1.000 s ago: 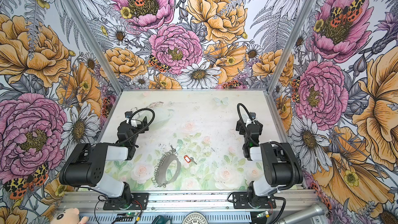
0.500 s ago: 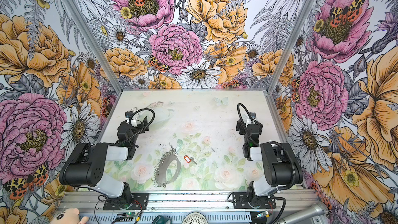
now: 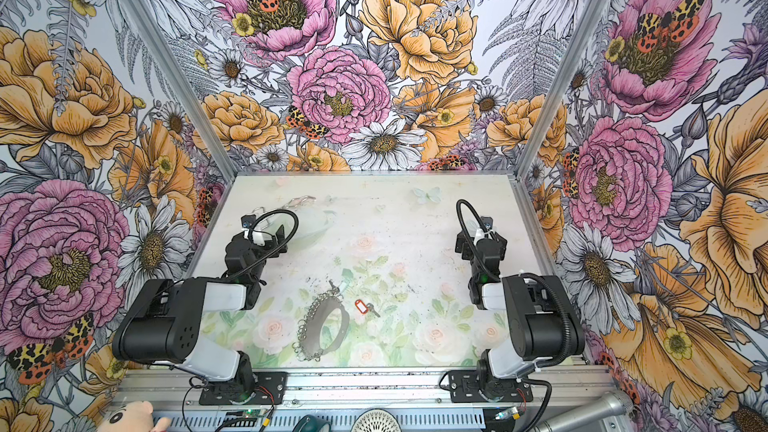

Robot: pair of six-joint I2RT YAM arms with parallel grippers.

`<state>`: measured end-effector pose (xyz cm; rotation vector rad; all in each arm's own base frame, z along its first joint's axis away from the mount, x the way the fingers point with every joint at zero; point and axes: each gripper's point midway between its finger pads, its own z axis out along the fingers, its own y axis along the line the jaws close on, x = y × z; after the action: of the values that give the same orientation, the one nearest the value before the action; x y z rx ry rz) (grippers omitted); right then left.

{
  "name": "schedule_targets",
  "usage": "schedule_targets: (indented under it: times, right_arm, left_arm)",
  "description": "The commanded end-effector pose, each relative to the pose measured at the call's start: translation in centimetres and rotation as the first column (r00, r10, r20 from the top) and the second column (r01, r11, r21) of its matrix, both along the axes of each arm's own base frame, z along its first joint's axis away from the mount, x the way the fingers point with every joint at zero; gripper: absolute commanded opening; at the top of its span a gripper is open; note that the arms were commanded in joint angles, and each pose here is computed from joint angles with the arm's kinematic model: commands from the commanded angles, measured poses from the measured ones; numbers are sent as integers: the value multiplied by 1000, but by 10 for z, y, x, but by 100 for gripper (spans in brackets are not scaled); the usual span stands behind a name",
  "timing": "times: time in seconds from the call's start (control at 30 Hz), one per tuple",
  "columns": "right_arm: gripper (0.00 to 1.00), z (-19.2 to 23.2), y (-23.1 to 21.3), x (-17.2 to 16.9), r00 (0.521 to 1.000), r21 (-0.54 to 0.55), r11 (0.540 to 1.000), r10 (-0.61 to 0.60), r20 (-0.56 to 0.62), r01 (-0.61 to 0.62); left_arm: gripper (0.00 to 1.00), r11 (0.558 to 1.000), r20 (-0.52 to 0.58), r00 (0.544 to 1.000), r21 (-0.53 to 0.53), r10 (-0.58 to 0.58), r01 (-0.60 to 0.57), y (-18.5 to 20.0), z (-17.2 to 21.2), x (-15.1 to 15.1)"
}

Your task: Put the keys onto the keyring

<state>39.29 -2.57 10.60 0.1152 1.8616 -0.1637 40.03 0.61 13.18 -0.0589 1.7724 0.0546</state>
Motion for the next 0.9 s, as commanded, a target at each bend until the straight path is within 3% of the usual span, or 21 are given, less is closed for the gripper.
schedule_targets:
  times: [0.0, 0.17, 0.33, 0.4, 0.47, 0.53, 0.63, 0.77, 0.87]
  right_arm:
    - [100, 35, 20, -5, 996, -71, 995, 67, 63, -63]
    - [99, 89, 52, -23, 976, -86, 984, 169, 134, -159]
    - [99, 148, 75, -45, 939, 148, 951, 229, 257, -272]
    - [99, 161, 63, -53, 958, 260, 944, 137, 252, -203]
    - [99, 162, 39, -65, 985, 386, 921, -17, 174, -53]
    - [99, 163, 32, -75, 987, 440, 897, -40, 157, -33]
    - [100, 160, 27, -87, 980, 506, 860, -40, 197, -67]
    - [99, 143, 15, -93, 974, 537, 842, -77, 215, -51]
    - [100, 136, 26, -87, 987, 529, 845, -9, 158, -77]
  left_arm:
    - [99, 997, 46, 999, 75, -12, 8, -16, 32, -10]
    - [99, 997, 100, 995, 80, -12, 4, -38, 90, -32]
    - [99, 978, 172, 983, -209, 60, -23, -36, 145, -56]
    - [99, 950, 95, 988, -301, 121, -87, -27, 148, -63]
    - [99, 912, -17, 980, -363, 199, -191, -14, 145, -73]
    - [99, 885, -92, 976, -411, 199, -220, -10, 140, -80]
    - [99, 842, -141, 985, -517, 95, -155, -19, 133, -87]
    - [99, 692, -141, 990, -714, 8, -107, -21, 123, -96]
    - [99, 654, -103, 989, -757, -106, -9, -30, 117, -95]
